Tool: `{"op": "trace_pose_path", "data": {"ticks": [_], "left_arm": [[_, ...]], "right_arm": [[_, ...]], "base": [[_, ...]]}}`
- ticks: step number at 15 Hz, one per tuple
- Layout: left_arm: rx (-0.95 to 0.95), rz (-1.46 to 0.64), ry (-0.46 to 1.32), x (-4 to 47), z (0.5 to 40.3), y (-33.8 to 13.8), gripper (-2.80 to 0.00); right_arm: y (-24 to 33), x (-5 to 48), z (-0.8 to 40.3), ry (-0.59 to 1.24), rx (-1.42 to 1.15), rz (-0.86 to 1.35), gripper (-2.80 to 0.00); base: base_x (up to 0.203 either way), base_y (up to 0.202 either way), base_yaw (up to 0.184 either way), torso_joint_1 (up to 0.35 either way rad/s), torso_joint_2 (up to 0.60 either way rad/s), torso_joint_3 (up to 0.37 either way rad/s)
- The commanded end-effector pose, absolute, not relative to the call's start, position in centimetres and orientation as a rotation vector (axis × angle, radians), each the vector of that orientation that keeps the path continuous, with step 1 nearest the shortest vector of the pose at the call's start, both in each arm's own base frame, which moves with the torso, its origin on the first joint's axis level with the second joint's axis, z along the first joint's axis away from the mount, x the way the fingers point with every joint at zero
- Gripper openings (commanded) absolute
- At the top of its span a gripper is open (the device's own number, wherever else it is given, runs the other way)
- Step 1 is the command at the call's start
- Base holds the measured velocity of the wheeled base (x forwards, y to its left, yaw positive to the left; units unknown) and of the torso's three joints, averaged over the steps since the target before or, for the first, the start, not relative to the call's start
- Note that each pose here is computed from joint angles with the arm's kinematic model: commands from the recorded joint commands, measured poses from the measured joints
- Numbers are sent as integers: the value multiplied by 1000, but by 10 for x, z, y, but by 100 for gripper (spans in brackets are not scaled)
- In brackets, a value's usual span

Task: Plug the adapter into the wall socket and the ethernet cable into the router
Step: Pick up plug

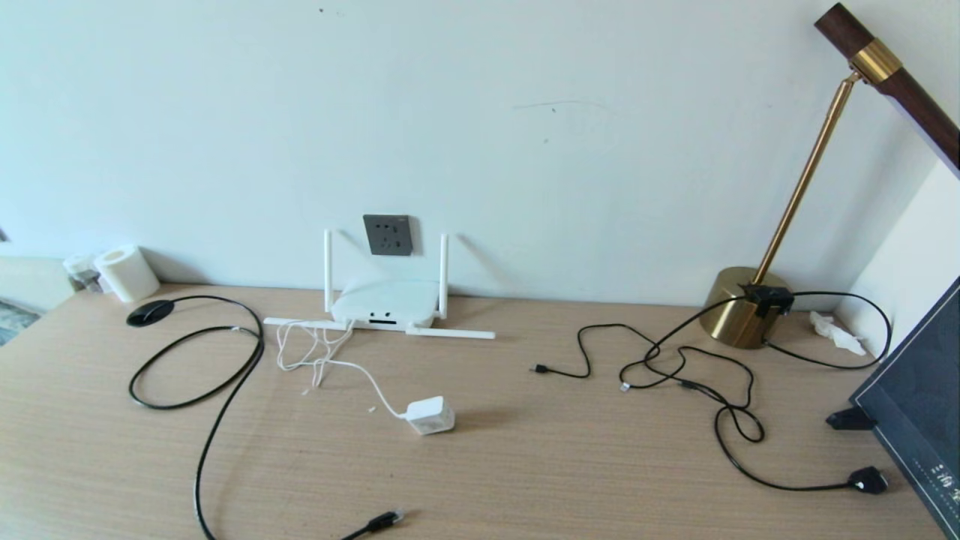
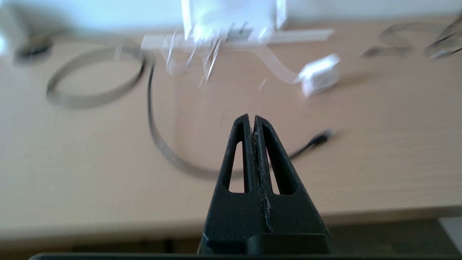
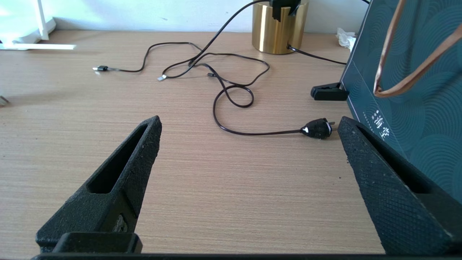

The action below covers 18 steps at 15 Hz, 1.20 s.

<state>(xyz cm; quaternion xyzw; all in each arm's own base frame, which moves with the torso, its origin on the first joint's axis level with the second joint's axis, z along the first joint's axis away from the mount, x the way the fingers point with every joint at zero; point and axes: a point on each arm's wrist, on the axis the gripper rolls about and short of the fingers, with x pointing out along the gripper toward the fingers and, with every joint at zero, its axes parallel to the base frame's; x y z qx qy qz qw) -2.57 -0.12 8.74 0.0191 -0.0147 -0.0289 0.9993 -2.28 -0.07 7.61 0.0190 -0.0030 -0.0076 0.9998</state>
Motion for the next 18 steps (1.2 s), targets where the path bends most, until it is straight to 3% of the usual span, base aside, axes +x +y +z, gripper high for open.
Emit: {"op": "trace_pose_path", "data": {"ticks": [1,5,8,9,13,18], "left_arm": [[51,-121,-40,-24,123,-2,-280],[62,-254,125,41,217,-7,-280],[127,-349,313,133,240,-17,-280],[193,-413,365,161,236,-22,0],[628,-727,432,239,195,-39,0],[994,-1132,419,281,150,-65,0]], "right_arm": [[-1,-23,76,-5,37,-14,0],[-1,-23,76,-5,35,-14,0],[-1,-23,76,-5,35,-14,0],[-1,-23,76,-5,35,-14,0],[-1,-23,76,-5,35,-14,0],[-1,-23,76,-5,35,-14,0]], "base": [[0,0,0,0,0,0],[0,0,0,0,0,0],[0,0,0,0,0,0],[0,0,0,0,0,0],[0,0,0,0,0,0],[0,0,0,0,0,0]]}}
